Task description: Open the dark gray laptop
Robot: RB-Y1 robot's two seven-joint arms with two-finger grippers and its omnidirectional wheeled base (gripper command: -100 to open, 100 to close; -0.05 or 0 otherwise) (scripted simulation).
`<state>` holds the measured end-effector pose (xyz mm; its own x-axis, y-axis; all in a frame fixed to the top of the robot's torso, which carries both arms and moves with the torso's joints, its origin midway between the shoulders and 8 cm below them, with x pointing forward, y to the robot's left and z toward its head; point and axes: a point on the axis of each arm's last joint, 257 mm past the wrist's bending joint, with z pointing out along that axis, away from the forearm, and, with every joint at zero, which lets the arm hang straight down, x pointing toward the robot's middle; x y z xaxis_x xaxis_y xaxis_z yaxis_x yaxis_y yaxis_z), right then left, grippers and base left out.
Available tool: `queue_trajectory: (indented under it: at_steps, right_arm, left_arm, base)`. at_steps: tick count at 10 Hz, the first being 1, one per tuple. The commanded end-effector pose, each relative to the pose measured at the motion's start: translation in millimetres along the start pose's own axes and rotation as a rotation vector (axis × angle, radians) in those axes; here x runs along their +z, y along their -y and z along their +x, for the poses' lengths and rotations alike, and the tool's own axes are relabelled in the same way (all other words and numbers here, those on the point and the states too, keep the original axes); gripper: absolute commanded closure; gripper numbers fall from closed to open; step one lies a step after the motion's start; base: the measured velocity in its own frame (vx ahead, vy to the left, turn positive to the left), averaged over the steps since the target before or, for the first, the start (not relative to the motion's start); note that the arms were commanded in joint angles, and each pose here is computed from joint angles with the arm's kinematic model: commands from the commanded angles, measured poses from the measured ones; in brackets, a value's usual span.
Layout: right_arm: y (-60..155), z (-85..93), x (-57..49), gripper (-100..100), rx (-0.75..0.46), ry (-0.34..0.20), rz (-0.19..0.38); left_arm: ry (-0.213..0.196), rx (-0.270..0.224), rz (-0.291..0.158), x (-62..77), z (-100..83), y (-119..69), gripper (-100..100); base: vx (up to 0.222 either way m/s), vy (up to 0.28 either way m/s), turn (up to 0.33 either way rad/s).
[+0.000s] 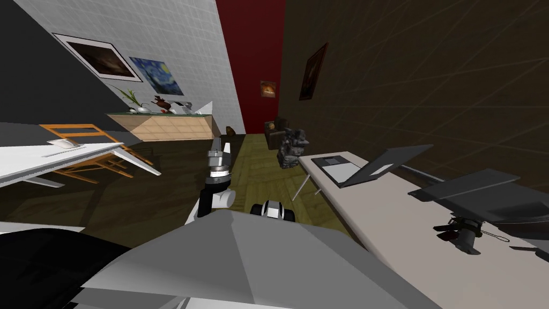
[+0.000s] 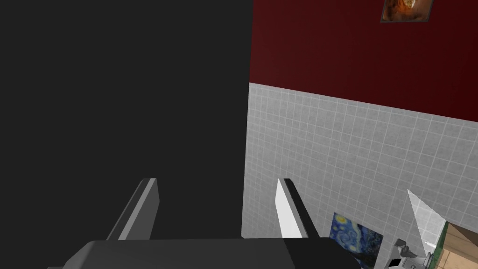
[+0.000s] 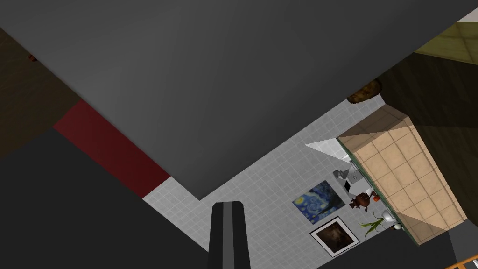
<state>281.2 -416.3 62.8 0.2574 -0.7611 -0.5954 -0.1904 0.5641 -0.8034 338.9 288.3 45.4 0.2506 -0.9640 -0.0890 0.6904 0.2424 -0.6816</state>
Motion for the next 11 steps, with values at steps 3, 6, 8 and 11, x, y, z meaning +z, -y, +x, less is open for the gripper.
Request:
queue_trajectory:
  at_steps: [3, 6, 8, 11]
  right_arm:
    - [8, -15.4, 4.2, -100, -0.043, -0.007, -0.029]
    - [22, -2.1, 1.6, -100, -0.046, -0.045, -0.006]
    - [33, 13.5, -2.1, -100, -0.044, -0.082, 0.02]
    - [57, 44.0, -11.3, -100, -0.041, -0.158, 0.072]
  left_arm:
    - [0.0, 0.0, 0.0, 0.0, 0.0, 0.0, 0]
    - [0.0, 0.0, 0.0, 0.0, 0.0, 0.0, 0]
    - [0.0, -0.001, 0.0, 0.2, 0.2, 0.1, 0]
    - [0.0, 0.0, 0.0, 0.2, 0.1, 0.1, 0]
  base:
    - [0.072, 0.018, -0.041]
    - [0.016, 0.011, 0.088]
    - [-0.178, 0.024, 0.325]
    - [-0.142, 0.024, 0.305]
